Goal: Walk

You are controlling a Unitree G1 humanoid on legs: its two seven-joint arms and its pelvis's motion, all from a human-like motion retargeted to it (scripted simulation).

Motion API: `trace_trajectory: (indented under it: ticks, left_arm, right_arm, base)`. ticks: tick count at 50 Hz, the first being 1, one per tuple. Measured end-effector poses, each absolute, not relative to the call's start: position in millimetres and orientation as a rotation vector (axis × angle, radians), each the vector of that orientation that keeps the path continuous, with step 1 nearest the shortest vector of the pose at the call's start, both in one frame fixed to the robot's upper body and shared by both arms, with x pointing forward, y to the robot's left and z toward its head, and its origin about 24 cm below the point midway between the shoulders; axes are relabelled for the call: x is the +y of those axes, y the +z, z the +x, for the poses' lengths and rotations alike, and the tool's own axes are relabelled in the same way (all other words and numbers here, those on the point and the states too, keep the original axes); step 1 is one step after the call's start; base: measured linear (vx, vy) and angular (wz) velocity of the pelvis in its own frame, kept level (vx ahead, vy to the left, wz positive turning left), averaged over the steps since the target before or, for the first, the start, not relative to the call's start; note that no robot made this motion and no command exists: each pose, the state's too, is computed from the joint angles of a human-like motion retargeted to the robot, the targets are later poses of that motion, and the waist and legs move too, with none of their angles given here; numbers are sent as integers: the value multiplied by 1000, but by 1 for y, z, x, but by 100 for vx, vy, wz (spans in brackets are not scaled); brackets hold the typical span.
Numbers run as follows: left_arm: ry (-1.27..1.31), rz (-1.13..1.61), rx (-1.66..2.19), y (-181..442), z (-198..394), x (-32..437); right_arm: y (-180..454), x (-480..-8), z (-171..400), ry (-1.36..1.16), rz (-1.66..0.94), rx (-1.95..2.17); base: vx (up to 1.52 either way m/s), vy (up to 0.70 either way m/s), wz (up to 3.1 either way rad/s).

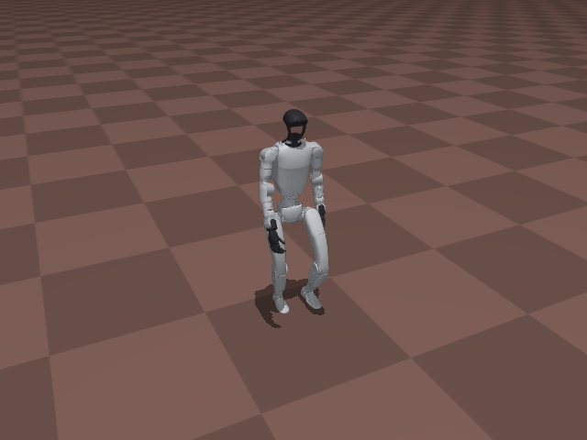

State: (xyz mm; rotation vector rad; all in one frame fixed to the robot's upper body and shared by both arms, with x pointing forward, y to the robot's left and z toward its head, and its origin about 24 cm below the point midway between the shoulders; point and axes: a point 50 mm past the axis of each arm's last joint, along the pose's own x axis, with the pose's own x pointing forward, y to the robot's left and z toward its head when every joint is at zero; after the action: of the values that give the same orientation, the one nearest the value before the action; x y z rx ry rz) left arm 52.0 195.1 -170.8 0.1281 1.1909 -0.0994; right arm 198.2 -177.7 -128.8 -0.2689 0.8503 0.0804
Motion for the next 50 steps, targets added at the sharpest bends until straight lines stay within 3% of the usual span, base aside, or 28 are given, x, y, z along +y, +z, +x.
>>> trace_trajectory:
  ticks: [8, 14, 28, 35, 43, 50]
  left_arm:
    - [-83, 52, 1303, -176, 12, 184]
    - [-29, 53, 1283, -175, 21, 193]
    - [137, 203, 712, -108, 204, 237]
    - [157, 222, 527, -79, 238, 235]
    - [123, 134, 828, -136, 155, 214]
    - [14, 105, 1174, -170, 60, 201]
  right_arm:
    - [-119, -172, 214, 107, -316, 778]
    - [-141, -166, 178, 154, -298, 920]
    - [-160, -173, 130, 177, -258, 1091]
    - [-166, -180, 109, 112, -230, 1143]
    - [-166, -183, 108, 18, -216, 1132]
    - [-143, -184, 169, 13, -279, 929]
  base:
    - [0, 3, -34]
    - [3, 6, -19]
    - [-1, 3, -27]
    - [0, 0, 0]
    - [0, -3, -23]
    - [-2, -2, -36]
